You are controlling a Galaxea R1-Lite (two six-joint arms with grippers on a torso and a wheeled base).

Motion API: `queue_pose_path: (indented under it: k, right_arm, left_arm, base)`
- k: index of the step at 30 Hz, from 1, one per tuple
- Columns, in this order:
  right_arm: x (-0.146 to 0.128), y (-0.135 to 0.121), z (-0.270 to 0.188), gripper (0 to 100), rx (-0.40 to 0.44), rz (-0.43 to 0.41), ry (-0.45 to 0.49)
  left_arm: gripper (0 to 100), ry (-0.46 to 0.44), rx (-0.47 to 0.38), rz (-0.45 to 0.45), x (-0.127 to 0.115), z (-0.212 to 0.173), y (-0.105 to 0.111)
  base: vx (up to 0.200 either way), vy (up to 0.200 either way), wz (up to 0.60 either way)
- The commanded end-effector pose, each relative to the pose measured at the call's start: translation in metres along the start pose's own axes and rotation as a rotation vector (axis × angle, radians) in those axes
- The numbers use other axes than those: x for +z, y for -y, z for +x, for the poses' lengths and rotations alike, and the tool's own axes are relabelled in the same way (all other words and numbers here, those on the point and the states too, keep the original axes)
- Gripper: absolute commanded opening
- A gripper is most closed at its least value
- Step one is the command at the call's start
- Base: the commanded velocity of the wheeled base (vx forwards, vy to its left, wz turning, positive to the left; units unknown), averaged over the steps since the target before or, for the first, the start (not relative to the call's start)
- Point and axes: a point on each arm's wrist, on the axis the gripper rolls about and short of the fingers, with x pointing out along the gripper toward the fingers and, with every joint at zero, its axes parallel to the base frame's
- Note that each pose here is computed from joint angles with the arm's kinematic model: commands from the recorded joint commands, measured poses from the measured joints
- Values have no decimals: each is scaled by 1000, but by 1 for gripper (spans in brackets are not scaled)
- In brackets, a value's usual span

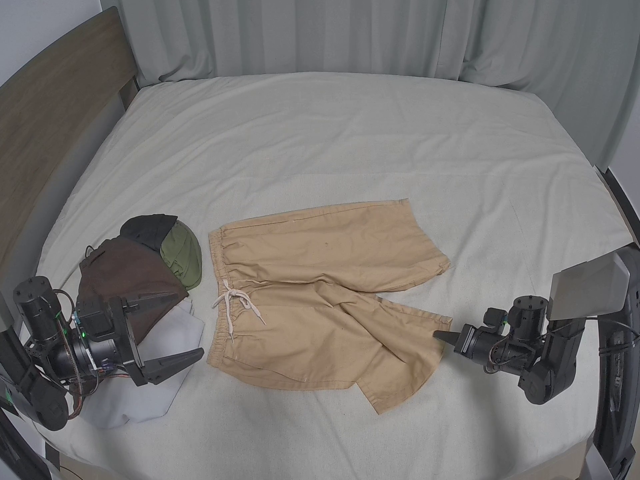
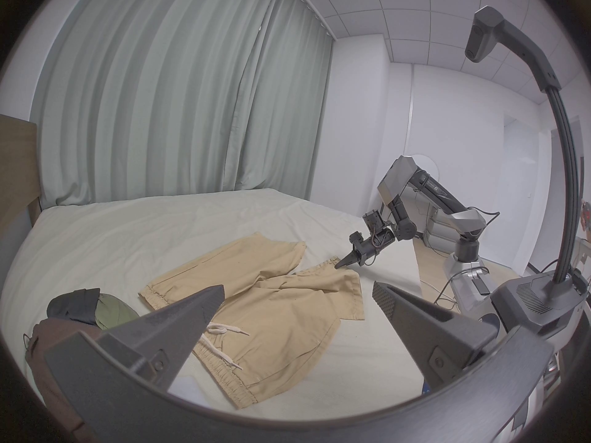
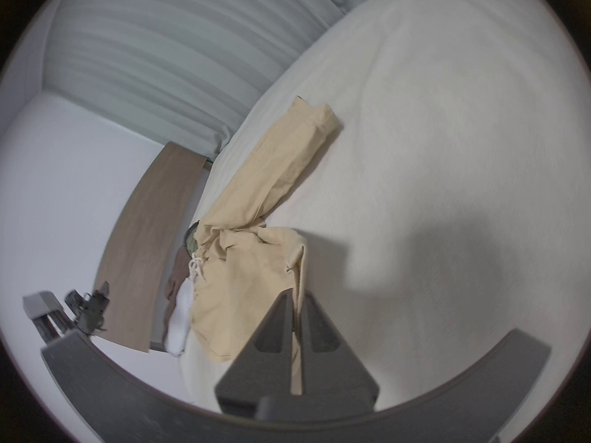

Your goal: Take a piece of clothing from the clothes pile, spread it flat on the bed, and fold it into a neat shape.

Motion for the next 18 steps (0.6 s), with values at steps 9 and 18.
queue_pose_path:
  k: [9,18]
  right_arm:
    - [12,8,15,0,-50,-203,92]
    - [26,6,21,0,-31,-229,147]
  left_arm:
    - [100,-3,-3,-5,-1,0,1]
    - [100,-4,-6,-8,-1,1,2]
  base:
    - [0,0,0]
    - [0,0,0]
